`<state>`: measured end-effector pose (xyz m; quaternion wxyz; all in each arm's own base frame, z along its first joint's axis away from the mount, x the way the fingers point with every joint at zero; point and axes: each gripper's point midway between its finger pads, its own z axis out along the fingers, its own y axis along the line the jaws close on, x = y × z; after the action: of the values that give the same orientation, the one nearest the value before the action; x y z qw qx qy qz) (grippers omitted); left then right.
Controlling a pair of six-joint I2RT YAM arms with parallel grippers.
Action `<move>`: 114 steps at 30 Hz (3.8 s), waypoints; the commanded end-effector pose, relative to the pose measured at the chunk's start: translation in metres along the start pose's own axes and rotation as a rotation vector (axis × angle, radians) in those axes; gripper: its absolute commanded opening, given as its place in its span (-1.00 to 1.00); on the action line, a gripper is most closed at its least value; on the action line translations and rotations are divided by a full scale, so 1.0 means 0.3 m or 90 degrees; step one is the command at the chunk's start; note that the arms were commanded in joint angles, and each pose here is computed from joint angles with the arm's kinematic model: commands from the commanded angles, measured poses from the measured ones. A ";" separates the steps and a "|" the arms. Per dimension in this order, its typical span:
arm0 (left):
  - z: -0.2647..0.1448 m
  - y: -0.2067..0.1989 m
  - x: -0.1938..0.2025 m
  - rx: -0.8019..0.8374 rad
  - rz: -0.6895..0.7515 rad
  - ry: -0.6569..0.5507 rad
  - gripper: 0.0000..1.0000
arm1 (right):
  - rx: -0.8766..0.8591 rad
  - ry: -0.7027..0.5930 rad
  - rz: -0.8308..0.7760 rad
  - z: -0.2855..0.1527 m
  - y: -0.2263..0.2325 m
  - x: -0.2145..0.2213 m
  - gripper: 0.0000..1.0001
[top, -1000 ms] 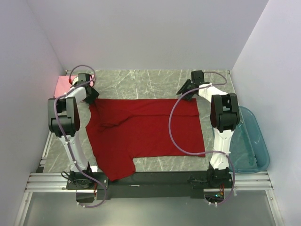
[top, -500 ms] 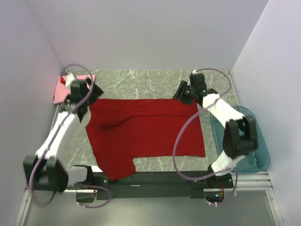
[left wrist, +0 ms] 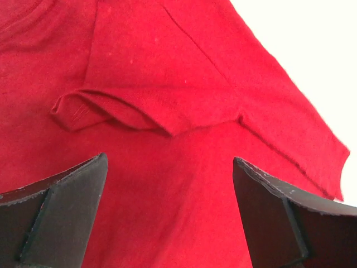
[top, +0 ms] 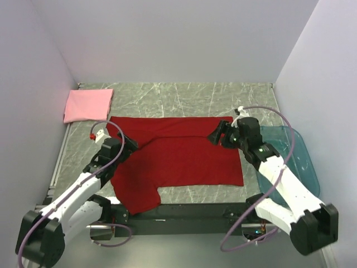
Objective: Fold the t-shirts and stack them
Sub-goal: Fold the tshirt
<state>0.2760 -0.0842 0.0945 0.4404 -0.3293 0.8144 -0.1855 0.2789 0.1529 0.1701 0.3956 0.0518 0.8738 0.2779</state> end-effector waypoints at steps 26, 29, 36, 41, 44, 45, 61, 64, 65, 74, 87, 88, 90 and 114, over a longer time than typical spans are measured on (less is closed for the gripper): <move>0.178 -0.138 0.013 0.028 -0.034 -0.038 0.98 | -0.047 -0.028 -0.044 -0.072 0.014 0.041 0.57; 0.178 -0.167 0.014 0.042 -0.033 -0.031 0.93 | -0.048 -0.020 -0.048 -0.070 0.013 0.049 0.57; 0.162 -0.243 -0.020 0.077 -0.048 -0.034 0.81 | -0.045 -0.016 -0.055 -0.071 0.006 0.055 0.57; 0.144 -0.301 -0.074 0.097 -0.053 -0.057 0.73 | -0.044 -0.015 -0.054 -0.070 0.004 0.059 0.56; 0.142 -0.278 -0.076 0.050 -0.044 -0.044 0.79 | -0.043 -0.012 -0.056 -0.069 0.003 0.061 0.56; 0.141 -0.268 -0.069 0.041 -0.057 -0.039 0.83 | -0.043 -0.012 -0.057 -0.073 0.002 0.062 0.56; 0.122 -0.074 0.040 -0.032 -0.081 -0.011 0.99 | -0.050 -0.001 -0.053 -0.061 -0.008 0.094 0.55; 0.142 -0.076 0.045 -0.029 -0.079 -0.013 0.99 | -0.054 0.000 -0.053 -0.060 -0.007 0.098 0.55; 0.152 -0.066 0.055 -0.036 -0.073 -0.010 0.99 | -0.053 0.001 -0.052 -0.059 -0.009 0.101 0.55; 0.222 -0.047 0.056 -0.061 -0.042 -0.033 0.99 | -0.055 0.008 -0.058 -0.058 -0.013 0.116 0.54; 0.237 -0.148 0.029 -0.016 -0.048 -0.028 0.86 | -0.058 0.018 -0.059 -0.050 -0.012 0.120 0.53; 0.232 -0.149 0.028 -0.017 -0.049 -0.026 0.86 | -0.057 0.019 -0.061 -0.049 -0.012 0.121 0.53; 0.227 -0.154 0.024 -0.015 -0.056 -0.027 0.87 | -0.056 0.020 -0.060 -0.046 -0.015 0.122 0.53; 0.261 -0.325 -0.104 0.031 -0.045 -0.066 0.48 | -0.053 0.028 -0.060 -0.042 -0.024 0.138 0.51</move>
<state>0.3727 -0.1316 0.0947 0.4531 -0.3636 0.7921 -0.1871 0.2412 0.1530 0.1417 0.3769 -0.0008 0.8783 0.2941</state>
